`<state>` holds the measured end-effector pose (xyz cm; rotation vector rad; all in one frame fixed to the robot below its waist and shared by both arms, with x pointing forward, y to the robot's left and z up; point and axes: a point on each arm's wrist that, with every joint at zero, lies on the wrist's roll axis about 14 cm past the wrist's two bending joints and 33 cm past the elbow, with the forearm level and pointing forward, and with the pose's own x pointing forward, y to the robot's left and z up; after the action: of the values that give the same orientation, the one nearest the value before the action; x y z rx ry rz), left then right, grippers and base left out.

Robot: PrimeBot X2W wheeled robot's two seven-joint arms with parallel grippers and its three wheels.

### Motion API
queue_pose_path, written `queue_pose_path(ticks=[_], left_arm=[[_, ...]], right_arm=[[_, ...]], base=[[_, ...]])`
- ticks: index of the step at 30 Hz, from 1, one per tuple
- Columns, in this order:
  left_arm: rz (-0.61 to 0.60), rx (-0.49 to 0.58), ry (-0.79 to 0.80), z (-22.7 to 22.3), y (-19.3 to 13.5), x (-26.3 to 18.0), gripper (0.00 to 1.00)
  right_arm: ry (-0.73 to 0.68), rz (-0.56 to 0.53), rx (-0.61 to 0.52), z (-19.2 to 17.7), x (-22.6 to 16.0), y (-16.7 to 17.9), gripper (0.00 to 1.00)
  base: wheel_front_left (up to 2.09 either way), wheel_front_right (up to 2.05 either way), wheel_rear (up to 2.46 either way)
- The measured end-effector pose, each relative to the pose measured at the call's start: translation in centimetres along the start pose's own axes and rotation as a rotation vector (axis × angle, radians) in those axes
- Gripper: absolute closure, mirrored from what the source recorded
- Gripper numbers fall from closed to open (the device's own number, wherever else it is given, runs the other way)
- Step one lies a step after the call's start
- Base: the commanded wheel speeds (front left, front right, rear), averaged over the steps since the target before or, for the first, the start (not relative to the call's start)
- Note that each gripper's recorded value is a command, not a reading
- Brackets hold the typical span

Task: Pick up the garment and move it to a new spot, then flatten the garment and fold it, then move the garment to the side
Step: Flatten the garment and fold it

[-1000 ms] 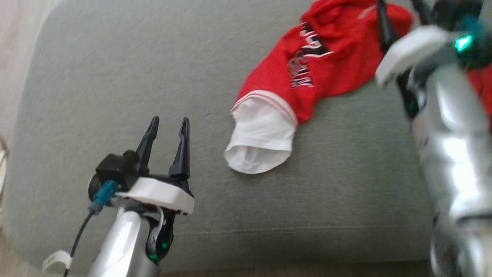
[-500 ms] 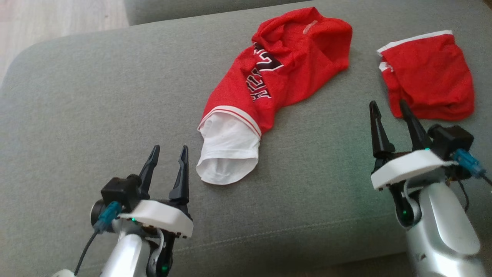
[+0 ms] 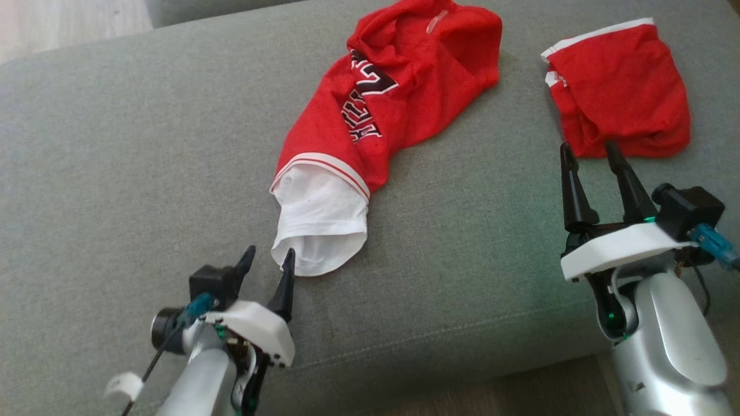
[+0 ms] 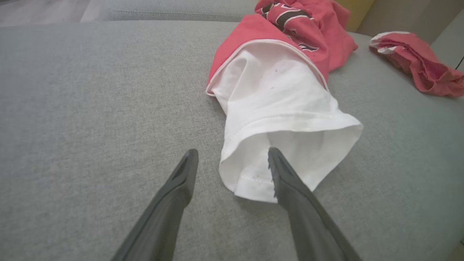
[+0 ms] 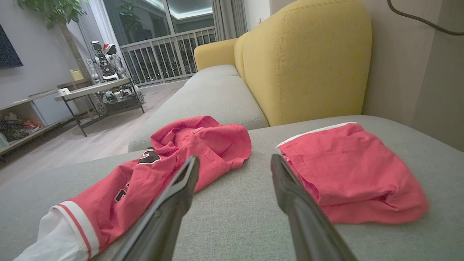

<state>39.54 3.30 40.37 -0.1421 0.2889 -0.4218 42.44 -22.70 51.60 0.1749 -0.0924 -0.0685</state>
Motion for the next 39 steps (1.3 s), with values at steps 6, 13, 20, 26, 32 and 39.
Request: queue_pose_path(ticks=[6,13,20,26,32,39], left_arm=[[0.015,0.058,0.045,-0.8,0.6,1.4,0.00],[0.015,0.094,0.117,-2.6,1.0,2.0,0.00],[0.028,0.108,0.130,-2.6,1.7,2.7,1.00],[0.052,0.105,0.118,-2.1,2.3,2.6,1.00],[0.197,0.095,-0.061,3.2,5.3,2.1,1.00],[0.324,0.080,-0.253,8.4,8.6,-0.8,1.00]], right_arm=[[0.006,-0.015,-0.003,-0.3,0.0,-0.6,0.00],[0.012,-0.026,-0.008,-0.5,-0.1,-1.0,0.00],[0.016,-0.026,-0.009,-0.7,0.1,-1.0,0.00],[0.013,-0.004,-0.007,-0.6,0.7,-0.2,0.00],[0.013,0.076,-0.021,0.0,3.5,2.8,0.00],[0.118,0.123,0.002,-1.9,8.4,5.7,0.00]], base=[[0.00,0.00,0.00],[0.00,0.00,0.00],[0.00,0.00,0.00],[0.00,0.00,0.00],[0.00,0.00,0.00],[0.00,0.00,0.00]])
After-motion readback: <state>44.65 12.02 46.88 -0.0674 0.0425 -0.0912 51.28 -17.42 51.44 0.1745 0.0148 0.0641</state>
